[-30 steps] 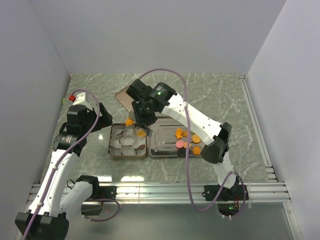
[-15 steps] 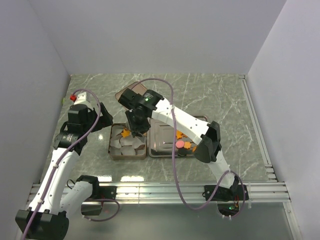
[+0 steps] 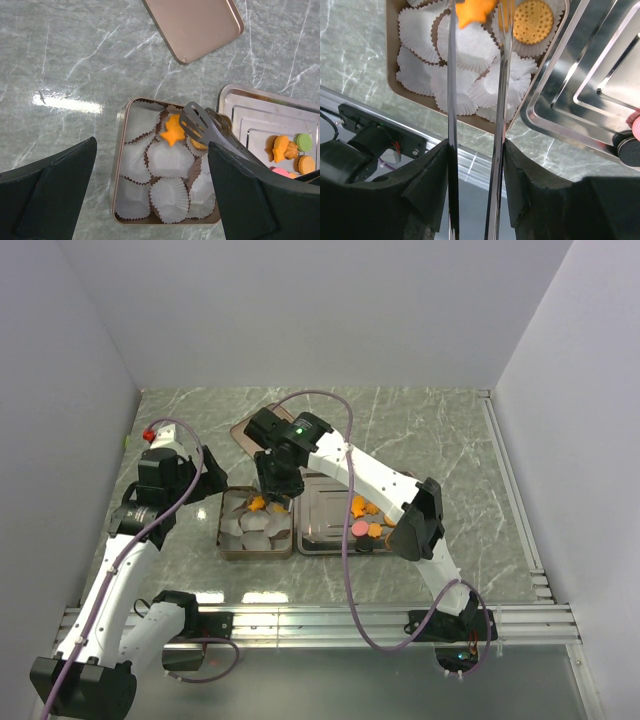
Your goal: Pack the cookies
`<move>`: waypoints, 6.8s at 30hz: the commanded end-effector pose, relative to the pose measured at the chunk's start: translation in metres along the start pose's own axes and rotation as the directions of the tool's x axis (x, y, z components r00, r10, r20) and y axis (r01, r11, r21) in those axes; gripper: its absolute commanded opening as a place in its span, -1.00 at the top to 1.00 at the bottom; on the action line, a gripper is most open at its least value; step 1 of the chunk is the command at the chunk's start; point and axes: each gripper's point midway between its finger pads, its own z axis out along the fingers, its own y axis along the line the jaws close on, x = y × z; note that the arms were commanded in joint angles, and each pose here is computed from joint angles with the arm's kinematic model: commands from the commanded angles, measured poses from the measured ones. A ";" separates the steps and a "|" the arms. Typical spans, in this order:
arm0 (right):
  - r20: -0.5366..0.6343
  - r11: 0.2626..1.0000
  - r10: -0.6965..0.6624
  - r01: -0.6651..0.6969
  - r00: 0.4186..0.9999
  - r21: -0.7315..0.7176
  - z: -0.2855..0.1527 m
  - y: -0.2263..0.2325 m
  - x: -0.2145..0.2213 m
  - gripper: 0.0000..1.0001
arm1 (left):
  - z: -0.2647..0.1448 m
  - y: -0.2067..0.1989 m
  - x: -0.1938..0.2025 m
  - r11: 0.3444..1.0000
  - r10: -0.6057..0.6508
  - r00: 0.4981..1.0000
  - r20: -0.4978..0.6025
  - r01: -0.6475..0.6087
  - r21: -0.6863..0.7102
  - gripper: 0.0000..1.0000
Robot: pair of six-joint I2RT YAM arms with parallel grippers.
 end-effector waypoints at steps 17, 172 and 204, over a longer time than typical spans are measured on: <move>0.195 0.995 0.081 -0.090 0.978 0.036 -0.083 -0.056 -0.019 -0.05 | -0.002 -0.002 -0.005 1.000 -0.009 1.000 0.027 0.009 -0.013 -0.99; 0.155 0.999 0.003 0.005 0.988 -0.047 -0.099 -0.045 0.015 0.25 | -0.002 0.002 0.001 0.997 -0.035 0.999 0.035 0.038 -0.066 -0.93; -0.006 0.986 -0.133 0.132 0.991 -0.104 -0.021 0.028 0.044 0.06 | -0.003 0.004 0.000 0.996 -0.039 0.998 0.040 0.042 -0.080 -0.93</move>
